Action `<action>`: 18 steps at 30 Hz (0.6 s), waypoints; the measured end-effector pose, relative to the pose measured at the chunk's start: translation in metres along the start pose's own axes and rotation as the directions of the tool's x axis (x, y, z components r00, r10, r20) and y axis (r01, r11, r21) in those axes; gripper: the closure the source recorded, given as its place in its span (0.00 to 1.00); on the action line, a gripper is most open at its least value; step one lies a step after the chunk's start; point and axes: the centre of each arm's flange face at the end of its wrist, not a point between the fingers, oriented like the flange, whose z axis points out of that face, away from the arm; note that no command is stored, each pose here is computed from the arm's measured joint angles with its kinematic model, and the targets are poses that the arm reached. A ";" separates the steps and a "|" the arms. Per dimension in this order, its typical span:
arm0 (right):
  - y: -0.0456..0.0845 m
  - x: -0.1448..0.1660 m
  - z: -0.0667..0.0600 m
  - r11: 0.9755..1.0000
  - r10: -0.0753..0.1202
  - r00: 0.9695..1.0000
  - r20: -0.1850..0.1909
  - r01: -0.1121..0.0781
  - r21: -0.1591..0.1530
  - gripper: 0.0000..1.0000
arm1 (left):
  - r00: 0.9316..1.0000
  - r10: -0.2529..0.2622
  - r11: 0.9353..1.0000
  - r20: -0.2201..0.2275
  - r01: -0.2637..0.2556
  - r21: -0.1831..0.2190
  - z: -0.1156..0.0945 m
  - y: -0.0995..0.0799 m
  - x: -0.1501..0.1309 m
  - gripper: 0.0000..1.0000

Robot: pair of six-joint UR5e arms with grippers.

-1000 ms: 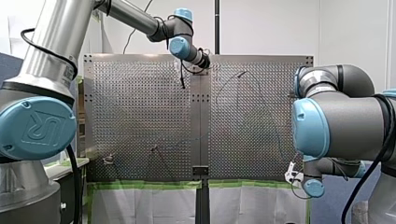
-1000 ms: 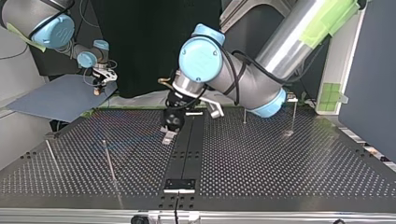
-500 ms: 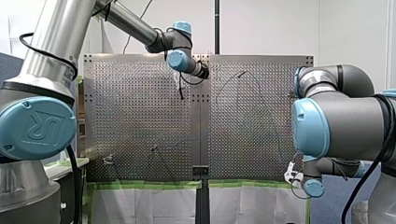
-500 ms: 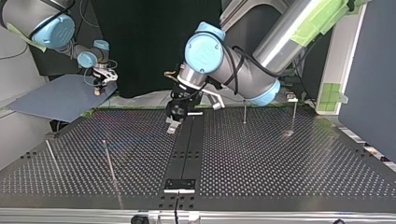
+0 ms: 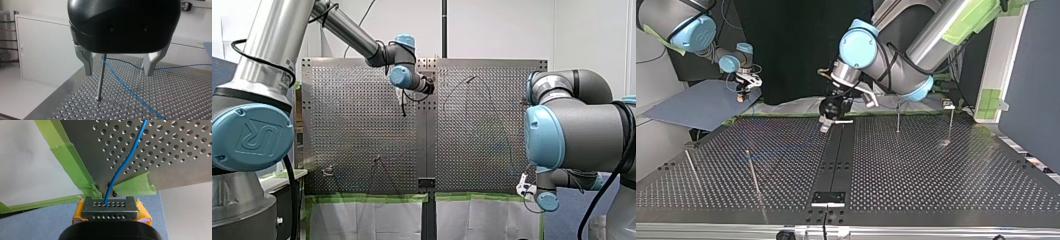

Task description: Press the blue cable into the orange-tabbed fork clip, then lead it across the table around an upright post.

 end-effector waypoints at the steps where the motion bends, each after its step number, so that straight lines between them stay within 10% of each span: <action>1: 0.000 0.000 0.000 1.000 0.000 1.000 0.000 0.000 0.000 1.00 | 1.000 0.002 1.000 0.000 -0.002 0.000 -0.001 0.001 0.003 0.02; 18: -0.002 -0.001 0.000 1.000 -0.001 1.000 0.001 0.001 0.003 1.00 | 1.000 0.024 1.000 -0.001 -0.024 0.003 -0.024 0.014 0.051 0.02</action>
